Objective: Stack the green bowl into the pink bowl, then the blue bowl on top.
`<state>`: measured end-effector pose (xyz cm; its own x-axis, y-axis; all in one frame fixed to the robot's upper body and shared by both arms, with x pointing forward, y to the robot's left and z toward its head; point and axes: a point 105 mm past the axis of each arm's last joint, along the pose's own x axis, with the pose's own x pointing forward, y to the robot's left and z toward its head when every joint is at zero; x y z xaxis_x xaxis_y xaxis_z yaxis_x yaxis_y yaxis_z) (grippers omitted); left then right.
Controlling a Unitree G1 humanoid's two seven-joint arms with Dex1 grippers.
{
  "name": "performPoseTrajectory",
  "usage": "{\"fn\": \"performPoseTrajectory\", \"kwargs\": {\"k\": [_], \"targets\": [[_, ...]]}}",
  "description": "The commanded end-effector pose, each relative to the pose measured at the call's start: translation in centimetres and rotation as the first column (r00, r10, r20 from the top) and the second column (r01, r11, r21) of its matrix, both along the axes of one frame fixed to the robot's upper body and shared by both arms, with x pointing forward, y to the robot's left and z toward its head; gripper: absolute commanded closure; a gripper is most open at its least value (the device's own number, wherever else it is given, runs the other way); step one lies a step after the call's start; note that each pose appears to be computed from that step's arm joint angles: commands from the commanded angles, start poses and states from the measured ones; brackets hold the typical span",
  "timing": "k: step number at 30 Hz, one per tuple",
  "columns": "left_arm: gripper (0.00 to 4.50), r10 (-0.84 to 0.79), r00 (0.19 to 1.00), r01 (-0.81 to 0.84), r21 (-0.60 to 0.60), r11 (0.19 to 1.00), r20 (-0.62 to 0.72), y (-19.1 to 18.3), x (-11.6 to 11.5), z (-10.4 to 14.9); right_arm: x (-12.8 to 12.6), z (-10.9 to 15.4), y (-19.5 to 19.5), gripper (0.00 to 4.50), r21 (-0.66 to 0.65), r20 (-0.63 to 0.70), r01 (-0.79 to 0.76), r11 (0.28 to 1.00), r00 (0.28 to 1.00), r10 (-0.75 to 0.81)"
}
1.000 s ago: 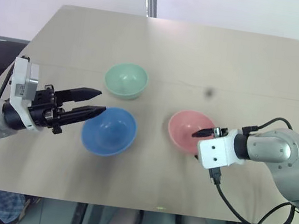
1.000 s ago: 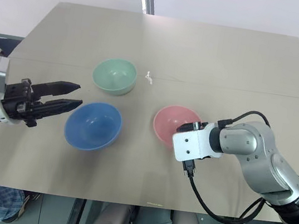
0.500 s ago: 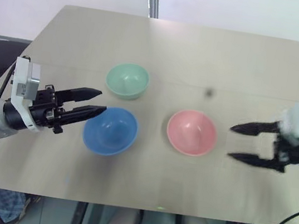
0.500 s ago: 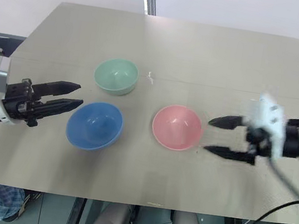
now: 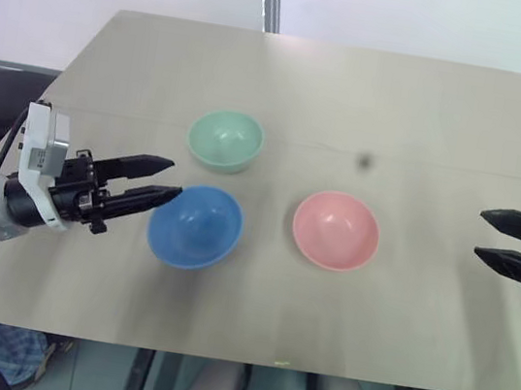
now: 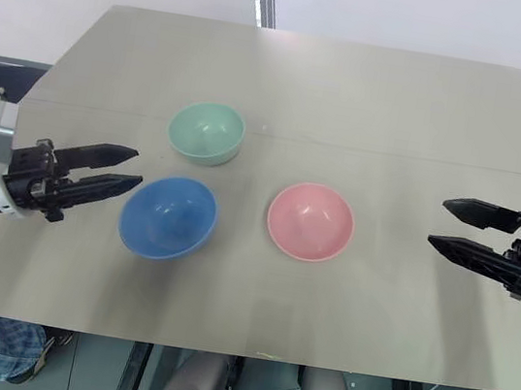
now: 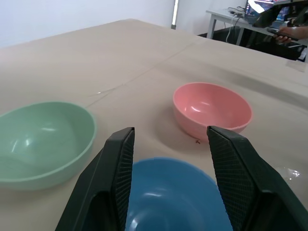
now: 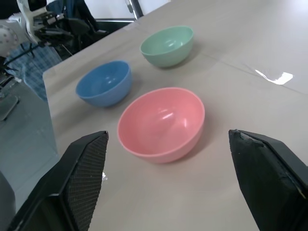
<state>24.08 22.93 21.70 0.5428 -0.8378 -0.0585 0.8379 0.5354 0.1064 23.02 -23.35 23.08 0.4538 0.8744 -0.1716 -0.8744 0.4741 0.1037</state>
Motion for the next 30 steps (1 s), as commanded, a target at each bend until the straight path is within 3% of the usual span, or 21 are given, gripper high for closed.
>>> {"fn": "performPoseTrajectory", "kwargs": {"k": [1,9,13,15,19,22,25,30], "targets": [[1.96,0.011,0.999,-0.012,0.033,0.999,0.033,0.4,0.1,0.6,-0.2,1.1,0.3,0.12,-0.031,0.086,0.007,0.999,0.996,-0.004],[1.96,0.1,0.995,-0.101,0.084,0.991,0.02,1.8,1.4,0.6,-0.4,2.4,1.0,0.12,0.01,0.272,-0.022,1.0,0.962,0.019],[1.96,0.111,0.994,-0.111,0.095,0.989,0.008,2.1,1.7,0.7,-0.5,2.4,1.1,0.12,0.011,0.288,-0.025,1.0,0.957,0.021],[1.96,0.18,0.984,-0.181,0.131,0.975,0.017,2.9,2.8,0.5,-0.5,2.2,1.2,0.12,0.008,0.285,-0.025,1.0,0.958,0.022],[1.96,0.408,0.912,-0.401,0.306,0.864,0.041,5.6,6.8,-0.3,-0.4,2.0,1.3,0.12,0.005,0.283,-0.022,1.0,0.959,0.02],[1.96,0.366,0.923,-0.383,0.398,0.834,0.122,5.1,7.8,0.1,-0.3,1.8,1.4,0.12,0.002,0.282,-0.017,1.0,0.959,0.016],[1.96,0.196,0.954,-0.292,0.551,0.782,0.227,3.6,8.4,0.5,-0.2,1.7,1.4,0.12,0.0,0.282,-0.013,1.0,0.959,0.012],[1.96,0.066,0.957,-0.243,0.655,0.715,0.282,3.2,10.3,0.5,0.0,1.6,1.5,0.12,-0.002,0.285,-0.01,1.0,0.959,0.01]]}}
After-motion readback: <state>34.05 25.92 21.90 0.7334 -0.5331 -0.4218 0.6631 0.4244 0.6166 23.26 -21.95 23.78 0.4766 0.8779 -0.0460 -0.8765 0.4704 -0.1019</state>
